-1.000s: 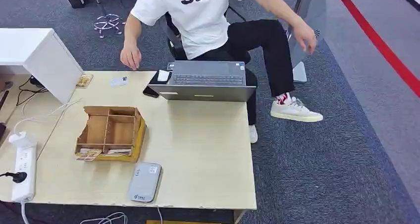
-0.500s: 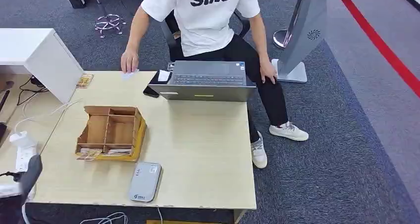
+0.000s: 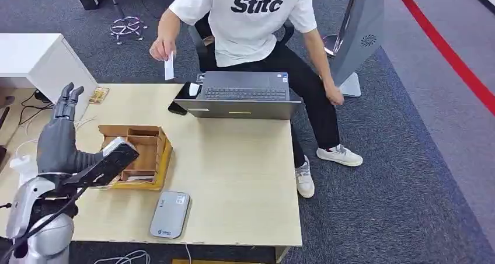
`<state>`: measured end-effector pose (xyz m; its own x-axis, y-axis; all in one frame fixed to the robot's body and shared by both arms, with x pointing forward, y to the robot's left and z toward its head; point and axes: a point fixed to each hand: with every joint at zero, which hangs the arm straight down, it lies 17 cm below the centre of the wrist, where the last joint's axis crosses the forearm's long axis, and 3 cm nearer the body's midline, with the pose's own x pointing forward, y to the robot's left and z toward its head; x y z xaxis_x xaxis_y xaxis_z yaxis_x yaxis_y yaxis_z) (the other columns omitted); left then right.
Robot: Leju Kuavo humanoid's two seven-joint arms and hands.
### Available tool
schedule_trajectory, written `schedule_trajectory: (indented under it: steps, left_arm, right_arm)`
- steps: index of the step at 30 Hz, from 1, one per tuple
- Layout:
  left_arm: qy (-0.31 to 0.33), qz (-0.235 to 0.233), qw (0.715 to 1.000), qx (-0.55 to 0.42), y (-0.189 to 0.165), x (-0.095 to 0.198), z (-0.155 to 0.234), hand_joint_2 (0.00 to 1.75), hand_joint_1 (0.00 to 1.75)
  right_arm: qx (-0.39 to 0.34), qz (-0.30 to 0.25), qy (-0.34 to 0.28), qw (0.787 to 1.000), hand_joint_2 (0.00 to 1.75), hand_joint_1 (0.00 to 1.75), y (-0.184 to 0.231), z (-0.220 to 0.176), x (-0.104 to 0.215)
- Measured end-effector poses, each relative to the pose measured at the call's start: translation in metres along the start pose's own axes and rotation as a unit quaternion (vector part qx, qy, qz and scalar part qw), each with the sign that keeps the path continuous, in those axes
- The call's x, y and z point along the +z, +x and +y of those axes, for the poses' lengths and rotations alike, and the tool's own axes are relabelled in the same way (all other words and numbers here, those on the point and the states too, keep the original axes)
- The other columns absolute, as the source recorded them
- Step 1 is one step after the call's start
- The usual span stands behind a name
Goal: Pass the card to the sensor for recognition and then transmit it.
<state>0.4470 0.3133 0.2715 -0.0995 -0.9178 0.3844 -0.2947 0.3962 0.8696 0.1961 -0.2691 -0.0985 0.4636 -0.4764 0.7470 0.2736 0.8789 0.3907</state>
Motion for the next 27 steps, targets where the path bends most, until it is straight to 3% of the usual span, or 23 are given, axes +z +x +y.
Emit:
schedule_trajectory:
  steps: [6, 22, 23, 27]
  left_arm:
    - [-0.01, -0.016, 0.997, -0.08, 0.0, -0.028, -0.008, 1.75, 0.0]
    - [0.002, -0.036, 0.991, -0.127, 0.004, -0.04, -0.011, 1.75, 0.0]
    - [0.003, -0.037, 0.991, -0.128, 0.004, -0.04, -0.01, 1.75, 1.75]
    - [0.002, -0.037, 0.991, -0.128, 0.004, -0.04, -0.011, 1.75, 1.75]
  right_arm:
    - [0.007, 0.004, 0.01, 1.0, 1.75, 0.0, -0.003, 0.005, -0.006]
    - [0.016, 0.017, 0.021, 1.0, 1.75, 0.0, -0.014, 0.01, -0.008]
    - [0.015, 0.017, 0.021, 1.0, 1.75, 0.0, -0.015, 0.01, -0.008]
    - [0.008, 0.017, 0.019, 1.0, 1.75, 0.0, -0.014, 0.01, -0.008]
